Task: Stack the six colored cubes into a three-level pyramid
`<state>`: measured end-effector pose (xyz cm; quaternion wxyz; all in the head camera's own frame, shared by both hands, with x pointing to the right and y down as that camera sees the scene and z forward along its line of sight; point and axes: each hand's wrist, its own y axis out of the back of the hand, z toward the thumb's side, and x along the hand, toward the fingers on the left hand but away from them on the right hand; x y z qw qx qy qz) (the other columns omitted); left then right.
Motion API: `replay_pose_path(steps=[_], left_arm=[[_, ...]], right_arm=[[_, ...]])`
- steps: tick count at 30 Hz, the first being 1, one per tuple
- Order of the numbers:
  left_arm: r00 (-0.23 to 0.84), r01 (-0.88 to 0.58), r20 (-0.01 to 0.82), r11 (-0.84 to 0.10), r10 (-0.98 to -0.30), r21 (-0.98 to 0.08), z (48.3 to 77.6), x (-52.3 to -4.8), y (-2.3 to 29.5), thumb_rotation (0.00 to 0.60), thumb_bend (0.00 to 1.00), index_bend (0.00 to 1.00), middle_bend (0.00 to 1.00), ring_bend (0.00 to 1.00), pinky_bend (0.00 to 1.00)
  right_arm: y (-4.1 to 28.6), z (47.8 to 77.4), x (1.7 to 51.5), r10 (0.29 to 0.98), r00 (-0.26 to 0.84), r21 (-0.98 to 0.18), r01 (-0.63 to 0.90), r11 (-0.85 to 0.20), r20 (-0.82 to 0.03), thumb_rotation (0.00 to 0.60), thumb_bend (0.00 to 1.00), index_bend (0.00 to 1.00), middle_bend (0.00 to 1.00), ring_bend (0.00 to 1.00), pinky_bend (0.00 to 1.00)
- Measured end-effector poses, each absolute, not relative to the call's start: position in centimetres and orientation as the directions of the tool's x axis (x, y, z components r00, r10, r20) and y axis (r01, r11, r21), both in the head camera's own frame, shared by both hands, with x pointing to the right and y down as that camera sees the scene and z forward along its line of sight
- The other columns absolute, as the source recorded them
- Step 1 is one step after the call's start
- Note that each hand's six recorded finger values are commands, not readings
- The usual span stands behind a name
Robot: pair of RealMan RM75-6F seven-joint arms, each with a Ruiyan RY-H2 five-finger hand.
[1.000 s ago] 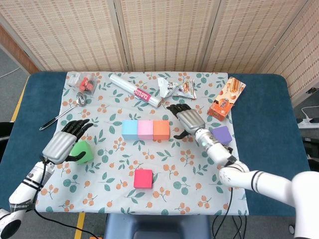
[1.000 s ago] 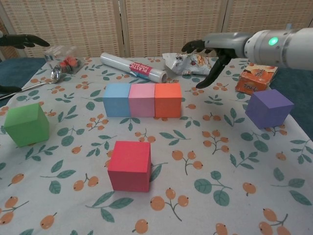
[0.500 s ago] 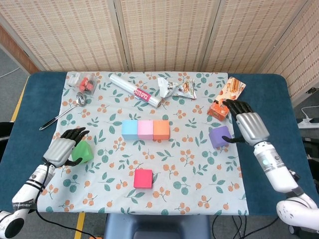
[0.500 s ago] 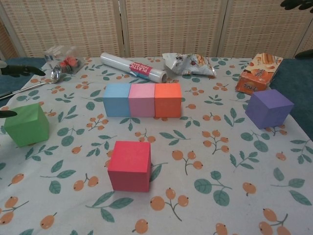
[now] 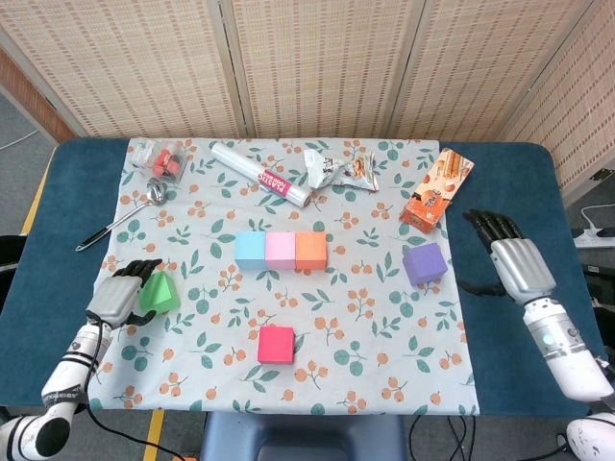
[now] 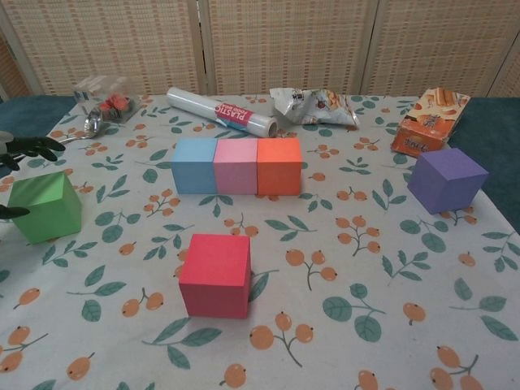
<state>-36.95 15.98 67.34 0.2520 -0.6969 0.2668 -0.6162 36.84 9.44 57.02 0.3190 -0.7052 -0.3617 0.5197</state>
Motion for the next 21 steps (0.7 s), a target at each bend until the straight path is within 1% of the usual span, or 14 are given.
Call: replay_pose_path(steps=[7, 10, 13, 15, 17, 18, 19, 21], left_arm=[[0.047, -0.044, 0.726, -0.727, -0.686, -0.685, 68.6, -37.2, 16.0, 0.600, 0.30, 0.04, 0.11, 0.08, 0.22], [0.027, -0.035, 0.722, -0.723, -0.691, -0.690, 69.0, -37.4, 16.0, 0.600, 0.30, 0.08, 0.14, 0.12, 0.26], [0.011, -0.026, 0.712, -0.712, -0.702, -0.701, 69.3, -37.6, 15.9, 0.600, 0.30, 0.16, 0.20, 0.20, 0.35], [0.007, -0.033, 0.711, -0.711, -0.703, -0.703, 69.5, -37.6, 15.9, 0.600, 0.29, 0.23, 0.26, 0.26, 0.42], [0.007, -0.043, 0.705, -0.705, -0.709, -0.708, 69.6, -37.5, 15.8, 0.600, 0.29, 0.37, 0.40, 0.37, 0.51], [0.009, -0.047, 0.701, -0.701, -0.713, -0.712, 69.6, -37.5, 15.7, 0.600, 0.29, 0.40, 0.43, 0.40, 0.53], [0.013, -0.057, 0.697, -0.696, -0.717, -0.716, 69.5, -37.5, 15.5, 0.600, 0.29, 0.43, 0.45, 0.42, 0.55], [0.027, -0.078, 0.689, -0.689, -0.724, -0.721, 69.3, -37.2, 15.1, 0.600, 0.29, 0.44, 0.45, 0.42, 0.58]], right_arm=[[10.0, 56.9, 37.9, 0.847, 0.183, -0.827, 0.194, -0.528, -0.499, 0.600, 0.28, 0.00, 0.14, 0.01, 0.17], [10.2, 57.0, 38.3, 0.848, 0.177, -0.825, 0.200, -0.528, -0.500, 0.600, 0.28, 0.00, 0.14, 0.01, 0.17], [10.3, 57.1, 38.6, 0.847, 0.173, -0.823, 0.203, -0.530, -0.503, 0.600, 0.28, 0.00, 0.14, 0.01, 0.17], [10.4, 57.1, 38.7, 0.847, 0.170, -0.822, 0.208, -0.530, -0.504, 0.600, 0.28, 0.00, 0.14, 0.01, 0.17], [10.5, 57.0, 38.9, 0.849, 0.167, -0.822, 0.212, -0.528, -0.502, 0.600, 0.28, 0.00, 0.14, 0.01, 0.17], [10.5, 57.0, 38.9, 0.850, 0.166, -0.823, 0.213, -0.526, -0.501, 0.600, 0.28, 0.00, 0.14, 0.01, 0.17], [10.5, 56.9, 39.0, 0.851, 0.164, -0.824, 0.215, -0.524, -0.499, 0.600, 0.28, 0.00, 0.14, 0.01, 0.17], [10.6, 56.7, 39.2, 0.854, 0.158, -0.826, 0.216, -0.520, -0.496, 0.600, 0.28, 0.00, 0.14, 0.01, 0.17]])
